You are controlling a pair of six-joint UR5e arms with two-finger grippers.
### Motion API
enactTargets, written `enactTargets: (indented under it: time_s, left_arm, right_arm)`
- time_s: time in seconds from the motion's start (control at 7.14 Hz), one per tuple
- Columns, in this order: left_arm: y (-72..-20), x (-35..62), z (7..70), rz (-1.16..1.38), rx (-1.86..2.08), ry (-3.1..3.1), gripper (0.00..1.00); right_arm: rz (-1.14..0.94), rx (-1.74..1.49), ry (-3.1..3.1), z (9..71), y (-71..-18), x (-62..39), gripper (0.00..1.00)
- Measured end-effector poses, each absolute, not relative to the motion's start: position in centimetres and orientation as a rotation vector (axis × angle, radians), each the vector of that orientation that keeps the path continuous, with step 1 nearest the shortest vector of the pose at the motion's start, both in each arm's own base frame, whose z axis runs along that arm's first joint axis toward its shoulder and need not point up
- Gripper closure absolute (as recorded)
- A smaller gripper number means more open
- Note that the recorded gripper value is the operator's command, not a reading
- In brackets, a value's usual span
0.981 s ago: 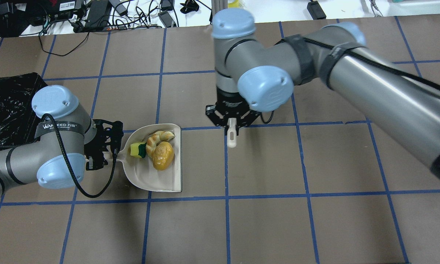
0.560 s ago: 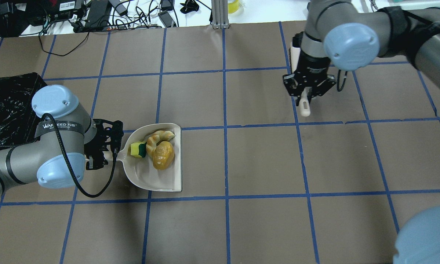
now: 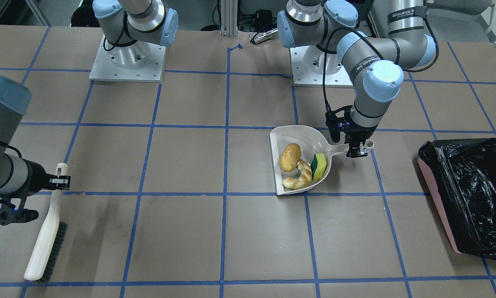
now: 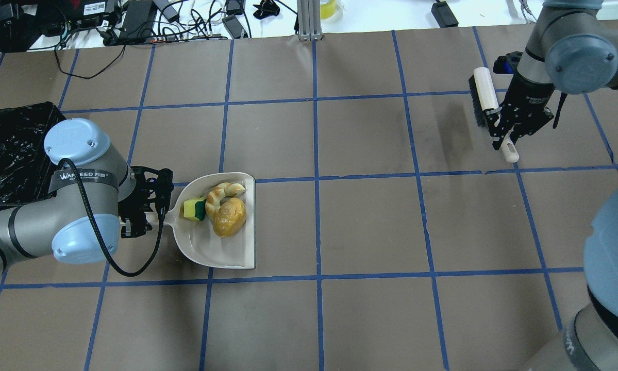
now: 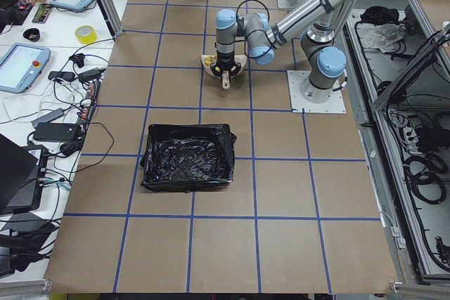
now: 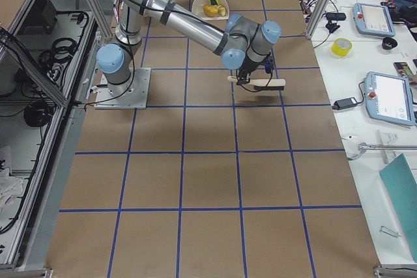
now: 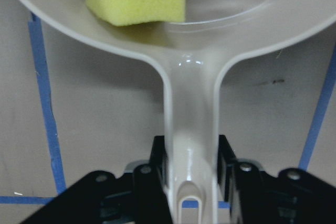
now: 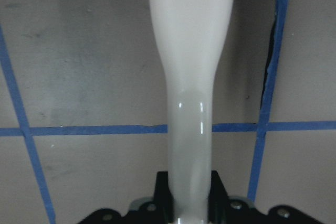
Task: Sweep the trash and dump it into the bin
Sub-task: 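Return the brush to its spot and release it with the right gripper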
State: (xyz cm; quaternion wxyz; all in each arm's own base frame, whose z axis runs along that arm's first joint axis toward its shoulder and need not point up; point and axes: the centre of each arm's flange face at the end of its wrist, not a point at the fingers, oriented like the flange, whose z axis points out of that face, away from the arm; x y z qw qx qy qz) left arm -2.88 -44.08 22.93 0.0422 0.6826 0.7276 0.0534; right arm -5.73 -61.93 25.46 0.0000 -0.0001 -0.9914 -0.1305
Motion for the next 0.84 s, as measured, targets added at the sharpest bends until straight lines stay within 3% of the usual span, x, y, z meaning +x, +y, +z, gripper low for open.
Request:
enactTargets:
  time_s: [0.28, 0.42, 0.84]
  left_arm:
    - [-44.1, -2.9, 22.8, 0.165, 2.091, 2.227, 1.00]
    - [-44.1, -2.9, 22.8, 0.164, 2.091, 2.228, 1.00]
    - [-44.4, -2.7, 23.0, 0.157, 2.084, 2.228, 1.00]
  right_arm:
    - [-0.432, 0.032, -3.098, 23.7, -62.0, -8.8, 1.00]
    - [-0.448, 0.029, -3.086, 23.4, -61.8, -9.3, 0.94]
    - [-0.461, 0.032, -3.079, 22.9, -61.7, -9.5, 0.18]
